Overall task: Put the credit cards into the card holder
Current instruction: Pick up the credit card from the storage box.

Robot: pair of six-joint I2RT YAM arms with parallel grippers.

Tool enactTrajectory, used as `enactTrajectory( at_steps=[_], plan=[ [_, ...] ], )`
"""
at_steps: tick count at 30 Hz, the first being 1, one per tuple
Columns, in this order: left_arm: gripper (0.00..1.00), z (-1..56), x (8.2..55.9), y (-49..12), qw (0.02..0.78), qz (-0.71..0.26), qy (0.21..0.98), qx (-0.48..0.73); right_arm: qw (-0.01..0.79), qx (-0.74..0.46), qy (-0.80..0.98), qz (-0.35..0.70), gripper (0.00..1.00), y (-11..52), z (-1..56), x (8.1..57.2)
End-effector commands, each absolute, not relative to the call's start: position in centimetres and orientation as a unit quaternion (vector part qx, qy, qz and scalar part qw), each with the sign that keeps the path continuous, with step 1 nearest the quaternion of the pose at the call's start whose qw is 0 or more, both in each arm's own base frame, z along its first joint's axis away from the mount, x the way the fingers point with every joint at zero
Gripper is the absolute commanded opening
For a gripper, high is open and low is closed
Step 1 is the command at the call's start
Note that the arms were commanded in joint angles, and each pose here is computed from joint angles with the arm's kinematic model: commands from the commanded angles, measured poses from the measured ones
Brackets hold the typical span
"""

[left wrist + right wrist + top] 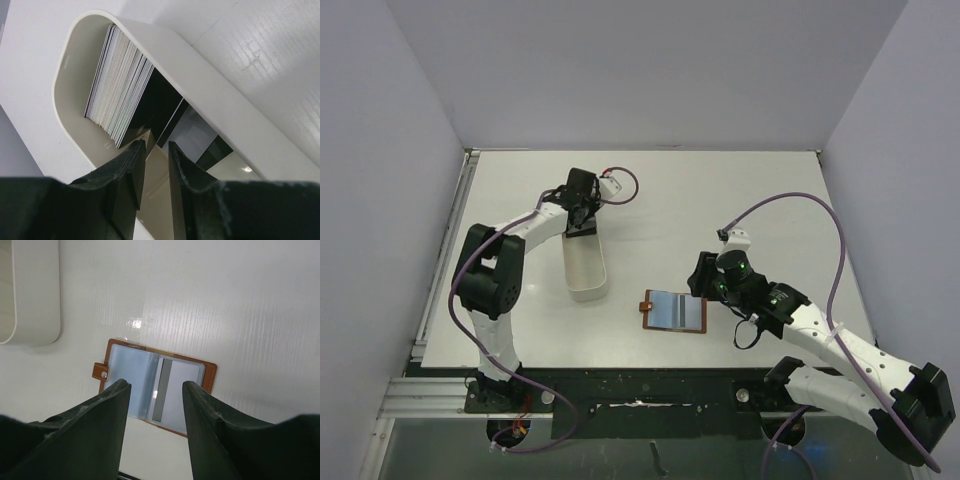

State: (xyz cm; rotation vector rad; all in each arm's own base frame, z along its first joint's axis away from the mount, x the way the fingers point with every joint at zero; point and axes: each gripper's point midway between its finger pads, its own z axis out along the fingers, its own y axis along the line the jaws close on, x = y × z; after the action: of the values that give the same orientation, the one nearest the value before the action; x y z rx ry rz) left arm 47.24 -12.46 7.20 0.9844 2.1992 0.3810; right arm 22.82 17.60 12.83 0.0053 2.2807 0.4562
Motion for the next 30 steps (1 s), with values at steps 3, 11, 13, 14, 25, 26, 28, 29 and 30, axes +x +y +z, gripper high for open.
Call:
enactTrajectory(
  at_steps=[3, 11, 13, 14, 25, 26, 28, 29, 30],
  plan=[
    [0.24, 9.1, 49.6, -12.5, 0.38, 0.159, 0.834, 0.367, 0.426, 0.007, 0.884, 0.191, 0.47, 17.5, 14.8, 23.7],
    [0.18, 8.7, 50.0, -12.3, 0.378, 0.162, 0.833, 0.372, 0.429, 0.011, 0.883, 0.191, 0.47, 17.2, 15.1, 23.7],
    [0.09, 8.7, 50.0, -12.2, 0.372, 0.163, 0.834, 0.374, 0.431, 0.011, 0.882, 0.191, 0.47, 17.1, 15.2, 23.8],
    [0.05, 8.8, 50.0, -12.1, 0.37, 0.166, 0.835, 0.373, 0.431, 0.011, 0.882, 0.191, 0.47, 17.1, 15.3, 23.8],
    [0.0, 13.4, 48.5, -12.0, 0.394, 0.158, 0.84, 0.336, 0.44, 0.004, 0.876, 0.197, 0.47, 17.4, 16.4, 24.1],
    [0.0, 13.7, 48.3, -12.0, 0.396, 0.156, 0.842, 0.33, 0.442, 0.003, 0.875, 0.198, 0.47, 17.4, 16.6, 24.1],
    [0.0, 14.3, 47.8, -11.9, 0.398, 0.149, 0.848, 0.316, 0.447, 0.006, 0.872, 0.2, 0.47, 17.4, 17.0, 24.2],
    [0.0, 14.5, 47.6, -11.9, 0.399, 0.146, 0.851, 0.309, 0.45, 0.008, 0.87, 0.201, 0.47, 17.3, 17.2, 24.2],
    [0.0, 14.8, 47.3, -11.8, 0.399, 0.144, 0.854, 0.302, 0.454, 0.01, 0.867, 0.203, 0.47, 17.2, 17.5, 24.2]
  ],
)
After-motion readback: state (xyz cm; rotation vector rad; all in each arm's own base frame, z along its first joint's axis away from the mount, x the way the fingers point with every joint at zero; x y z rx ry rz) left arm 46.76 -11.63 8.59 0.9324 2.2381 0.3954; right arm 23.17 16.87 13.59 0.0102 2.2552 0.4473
